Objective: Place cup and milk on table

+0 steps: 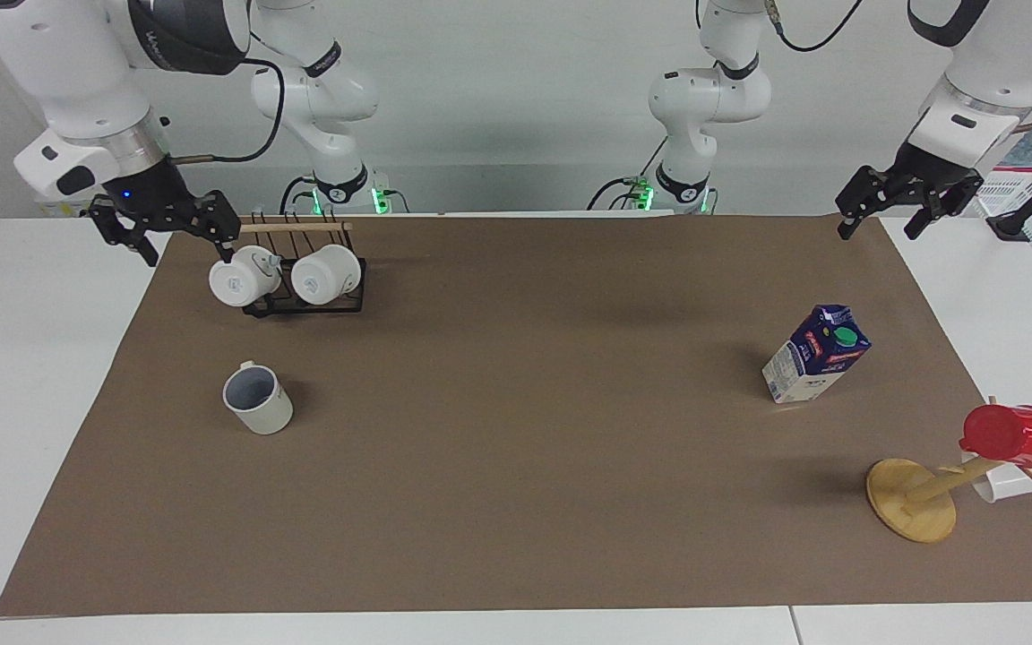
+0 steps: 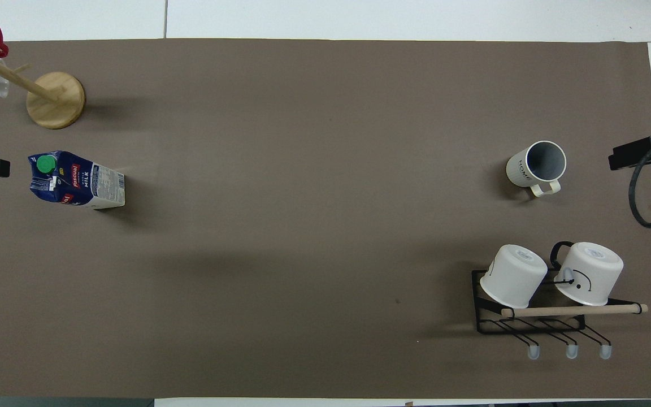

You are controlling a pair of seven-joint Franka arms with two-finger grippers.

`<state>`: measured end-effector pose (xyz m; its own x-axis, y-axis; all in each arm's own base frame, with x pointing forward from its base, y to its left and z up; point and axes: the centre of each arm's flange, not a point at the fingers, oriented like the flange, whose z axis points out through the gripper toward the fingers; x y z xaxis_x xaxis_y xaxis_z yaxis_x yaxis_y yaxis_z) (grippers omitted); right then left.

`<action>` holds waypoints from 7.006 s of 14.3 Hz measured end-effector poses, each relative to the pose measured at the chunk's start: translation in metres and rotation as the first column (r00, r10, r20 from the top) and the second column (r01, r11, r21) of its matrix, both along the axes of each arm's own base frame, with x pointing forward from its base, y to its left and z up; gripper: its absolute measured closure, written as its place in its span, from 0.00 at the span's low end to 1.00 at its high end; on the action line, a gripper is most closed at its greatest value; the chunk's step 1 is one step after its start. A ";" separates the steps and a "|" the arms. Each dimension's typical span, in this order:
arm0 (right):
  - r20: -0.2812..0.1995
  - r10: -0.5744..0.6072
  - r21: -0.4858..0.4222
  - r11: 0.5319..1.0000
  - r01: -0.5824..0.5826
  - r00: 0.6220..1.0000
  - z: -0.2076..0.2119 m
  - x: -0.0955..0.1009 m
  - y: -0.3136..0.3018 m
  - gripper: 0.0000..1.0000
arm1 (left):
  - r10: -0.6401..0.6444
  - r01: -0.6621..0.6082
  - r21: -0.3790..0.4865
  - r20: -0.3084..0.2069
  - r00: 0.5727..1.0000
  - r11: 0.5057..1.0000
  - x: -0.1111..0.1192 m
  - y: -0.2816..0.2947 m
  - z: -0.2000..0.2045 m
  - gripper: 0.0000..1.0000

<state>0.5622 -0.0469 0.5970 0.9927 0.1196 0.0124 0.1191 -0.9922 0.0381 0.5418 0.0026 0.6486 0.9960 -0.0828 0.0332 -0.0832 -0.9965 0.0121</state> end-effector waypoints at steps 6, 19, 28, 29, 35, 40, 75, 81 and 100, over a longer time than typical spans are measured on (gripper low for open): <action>0.027 0.199 -0.017 0.980 -0.198 0.980 -0.108 0.055 -0.042 0.00 | 0.003 -0.003 0.000 -0.005 1.000 1.000 0.000 0.002 -0.002 0.00; 0.114 0.211 0.057 0.974 -0.219 0.971 -0.251 0.041 -0.028 0.07 | 0.007 -0.007 -0.001 -0.006 1.000 1.000 -0.002 0.004 -0.001 0.00; 0.120 0.211 0.066 0.973 -0.220 0.970 -0.244 0.048 -0.022 0.96 | 0.009 -0.009 0.000 0.033 0.999 1.000 0.006 0.005 -0.011 0.00; 0.105 0.218 0.075 0.971 -0.227 0.970 -0.236 0.051 -0.017 0.96 | 0.011 -0.011 0.000 0.041 0.999 1.000 0.009 0.005 -0.022 0.00; 0.065 0.139 0.102 0.984 -0.145 0.988 -0.150 0.067 0.106 0.96 | 0.044 -0.044 0.002 0.066 0.997 0.999 0.024 0.023 -0.111 0.00; 0.144 0.238 0.106 0.961 -0.254 0.961 -0.176 0.039 0.245 0.96 | 0.071 -0.072 0.003 0.074 0.995 0.997 0.032 0.027 -0.160 0.00; 0.173 -0.024 0.029 0.999 0.019 0.985 -0.074 0.008 0.181 0.00 | 0.279 -0.281 -0.010 0.168 0.945 0.960 -0.023 -0.398 -0.175 0.58; 0.003 -0.253 0.006 0.967 0.253 0.967 -0.031 -0.025 0.056 0.00 | 0.242 -0.245 -0.006 0.166 0.956 0.970 -0.037 -0.422 -0.183 0.58; -0.069 -0.265 -0.009 0.964 0.265 0.962 0.055 -0.012 0.026 0.00 | 0.288 -0.286 -0.045 0.241 0.927 0.957 -0.005 -0.298 -0.061 0.00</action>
<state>0.5499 -0.0206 0.6519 0.9873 -0.1481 -0.0571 -0.1460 -0.9885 0.0384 0.5367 -0.2954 0.5873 0.9386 0.2069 0.2761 0.2048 -0.9781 0.0369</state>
